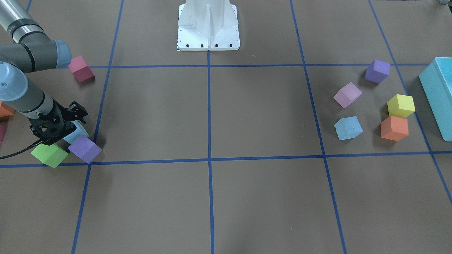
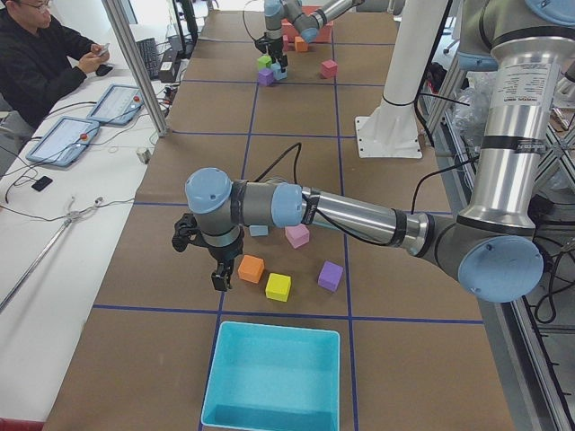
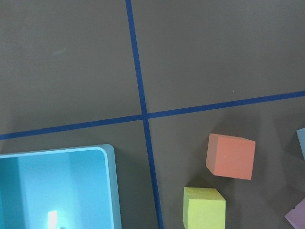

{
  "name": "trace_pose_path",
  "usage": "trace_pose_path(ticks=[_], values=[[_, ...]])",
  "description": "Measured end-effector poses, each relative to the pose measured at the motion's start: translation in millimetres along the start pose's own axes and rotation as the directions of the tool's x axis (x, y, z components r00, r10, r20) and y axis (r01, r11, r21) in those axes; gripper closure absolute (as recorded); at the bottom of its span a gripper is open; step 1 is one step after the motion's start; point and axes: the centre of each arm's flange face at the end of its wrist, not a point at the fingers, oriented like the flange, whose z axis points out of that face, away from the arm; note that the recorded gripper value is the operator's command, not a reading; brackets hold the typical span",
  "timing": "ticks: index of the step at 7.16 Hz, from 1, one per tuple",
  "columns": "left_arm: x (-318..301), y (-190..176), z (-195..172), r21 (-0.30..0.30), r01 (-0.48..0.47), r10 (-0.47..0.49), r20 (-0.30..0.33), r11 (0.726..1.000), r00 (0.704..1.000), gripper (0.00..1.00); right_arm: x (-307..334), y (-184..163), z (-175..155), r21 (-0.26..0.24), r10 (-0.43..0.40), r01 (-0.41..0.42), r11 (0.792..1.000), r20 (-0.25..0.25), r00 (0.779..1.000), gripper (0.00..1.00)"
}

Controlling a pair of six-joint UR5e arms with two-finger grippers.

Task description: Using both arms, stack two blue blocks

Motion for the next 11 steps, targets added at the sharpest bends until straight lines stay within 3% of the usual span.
trace_pose_path(ticks=[2, 5, 7, 11], values=[[0.1, 0.0, 0.0, 0.0, 0.0, 0.0, 0.0, 1.0, 1.0, 0.0, 7.0, 0.2, 10.9, 0.014, -0.009, 0.009, 1.0, 0.003, 1.0, 0.16], [0.5, -0.6, -0.5, 0.001, -0.001, 0.001, 0.0, 1.0, 1.0, 0.0, 10.7, 0.8, 17.4, 0.038, -0.018, 0.018, 0.999, 0.009, 1.0, 0.21], [0.5, -0.5, -0.4, 0.001, -0.001, 0.001, 0.0, 1.0, 1.0, 0.0, 10.5, 2.4, 15.6, 0.042, -0.019, 0.018, 0.999, 0.01, 1.0, 0.4], [10.6, -3.9, 1.3, 0.0, 0.016, -0.016, -0.001, 1.0, 1.0, 0.0, 10.2, 5.1, 13.9, 0.045, -0.021, 0.021, 0.999, 0.009, 1.0, 0.43]])
